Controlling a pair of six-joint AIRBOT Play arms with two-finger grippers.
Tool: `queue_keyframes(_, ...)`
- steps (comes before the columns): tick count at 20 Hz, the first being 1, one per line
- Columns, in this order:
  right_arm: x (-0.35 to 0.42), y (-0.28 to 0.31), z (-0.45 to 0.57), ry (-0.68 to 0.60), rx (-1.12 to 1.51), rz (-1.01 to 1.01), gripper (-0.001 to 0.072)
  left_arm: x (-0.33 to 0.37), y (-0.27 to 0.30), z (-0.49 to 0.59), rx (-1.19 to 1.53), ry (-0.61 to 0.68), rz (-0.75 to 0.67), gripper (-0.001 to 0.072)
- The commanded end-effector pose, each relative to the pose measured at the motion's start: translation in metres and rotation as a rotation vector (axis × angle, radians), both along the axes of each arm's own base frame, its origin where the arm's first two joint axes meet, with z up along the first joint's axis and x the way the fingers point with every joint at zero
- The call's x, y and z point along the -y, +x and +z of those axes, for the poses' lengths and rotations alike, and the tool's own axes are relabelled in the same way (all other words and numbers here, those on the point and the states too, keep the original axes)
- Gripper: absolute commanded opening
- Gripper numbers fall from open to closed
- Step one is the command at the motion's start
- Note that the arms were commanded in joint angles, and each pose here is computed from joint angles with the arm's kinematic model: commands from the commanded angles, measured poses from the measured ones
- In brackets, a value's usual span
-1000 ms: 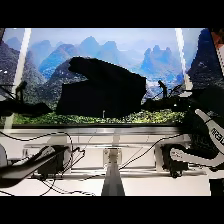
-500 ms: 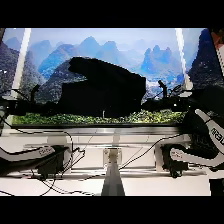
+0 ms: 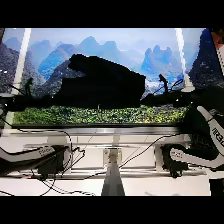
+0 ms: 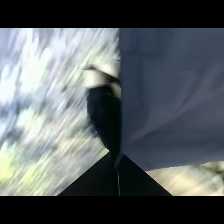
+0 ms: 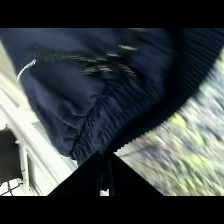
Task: Fold the clothes and pants, and hang the long-sleeved shirts on hangers.
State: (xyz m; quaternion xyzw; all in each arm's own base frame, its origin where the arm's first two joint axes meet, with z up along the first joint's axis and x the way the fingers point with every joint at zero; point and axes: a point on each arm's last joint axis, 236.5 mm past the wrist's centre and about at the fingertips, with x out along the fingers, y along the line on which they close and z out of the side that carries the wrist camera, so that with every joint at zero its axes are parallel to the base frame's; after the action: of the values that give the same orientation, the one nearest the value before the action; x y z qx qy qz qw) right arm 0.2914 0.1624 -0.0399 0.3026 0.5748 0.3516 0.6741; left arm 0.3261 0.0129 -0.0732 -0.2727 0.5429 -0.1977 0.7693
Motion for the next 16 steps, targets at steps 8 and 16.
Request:
queue_keyframes(8,-0.021,0.009,0.359,0.118,0.961,0.012,0.0029,0.003,0.032,0.442,1.191,0.194,0.297,0.0005)
queue_keyframes(16,-0.042,-0.118,0.478,0.303,1.174,-0.02,0.0028,0.006,-0.148,0.603,1.761,0.628,0.67,0.0005)
